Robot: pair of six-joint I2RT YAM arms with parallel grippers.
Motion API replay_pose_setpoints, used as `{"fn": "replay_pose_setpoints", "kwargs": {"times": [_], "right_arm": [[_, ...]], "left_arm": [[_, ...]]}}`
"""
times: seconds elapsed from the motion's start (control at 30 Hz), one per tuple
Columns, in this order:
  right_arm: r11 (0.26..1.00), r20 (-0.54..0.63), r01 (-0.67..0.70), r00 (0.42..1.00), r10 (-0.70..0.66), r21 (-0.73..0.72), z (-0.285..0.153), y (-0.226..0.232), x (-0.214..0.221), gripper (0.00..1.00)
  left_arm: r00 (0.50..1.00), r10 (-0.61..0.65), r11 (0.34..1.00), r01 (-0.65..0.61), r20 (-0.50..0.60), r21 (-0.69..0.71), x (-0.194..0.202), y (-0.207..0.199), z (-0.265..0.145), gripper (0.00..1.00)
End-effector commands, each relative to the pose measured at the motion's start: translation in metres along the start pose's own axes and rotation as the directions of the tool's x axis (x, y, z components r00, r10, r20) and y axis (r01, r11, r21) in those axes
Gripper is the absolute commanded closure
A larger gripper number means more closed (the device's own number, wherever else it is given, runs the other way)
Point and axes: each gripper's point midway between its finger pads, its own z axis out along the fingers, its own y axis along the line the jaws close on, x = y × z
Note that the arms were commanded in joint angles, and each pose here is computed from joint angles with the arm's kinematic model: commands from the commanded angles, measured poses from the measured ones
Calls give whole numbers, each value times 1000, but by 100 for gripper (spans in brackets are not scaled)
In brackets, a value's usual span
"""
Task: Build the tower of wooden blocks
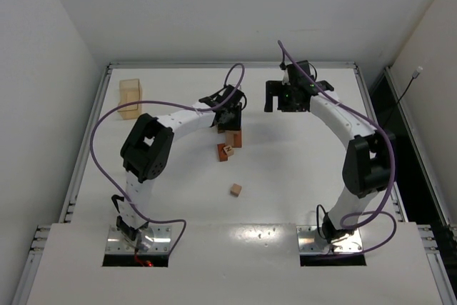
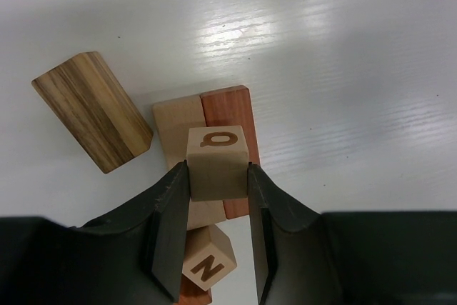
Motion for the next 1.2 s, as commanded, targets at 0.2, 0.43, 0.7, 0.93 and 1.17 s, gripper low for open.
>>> {"fn": "replay_pose_setpoints", "kwargs": {"times": [0.2, 0.43, 0.7, 0.93, 1.17], "right_arm": [[999, -5, -34, 999, 33, -22, 5, -1, -1, 13], [998, -19, -51, 999, 50, -34, 6, -2, 3, 13], [998, -22, -51, 998, 50, -45, 6, 0, 3, 13], [998, -22, -51, 998, 50, -45, 9, 0, 3, 13], [999, -19, -40, 999, 40, -36, 5, -3, 6, 13]], "left_arm": [[1000, -4, 1000, 3, 22, 25, -9, -13, 0, 100], [1000, -1, 1000, 1, 11, 8, -4, -9, 7, 100], [1000, 0, 1000, 0, 3, 4, -3, -9, 10, 85], [1000, 9, 1000, -9, 3, 4, -2, -8, 7, 60], [998, 0, 1000, -1, 69, 8, -19, -9, -12, 55]]}}
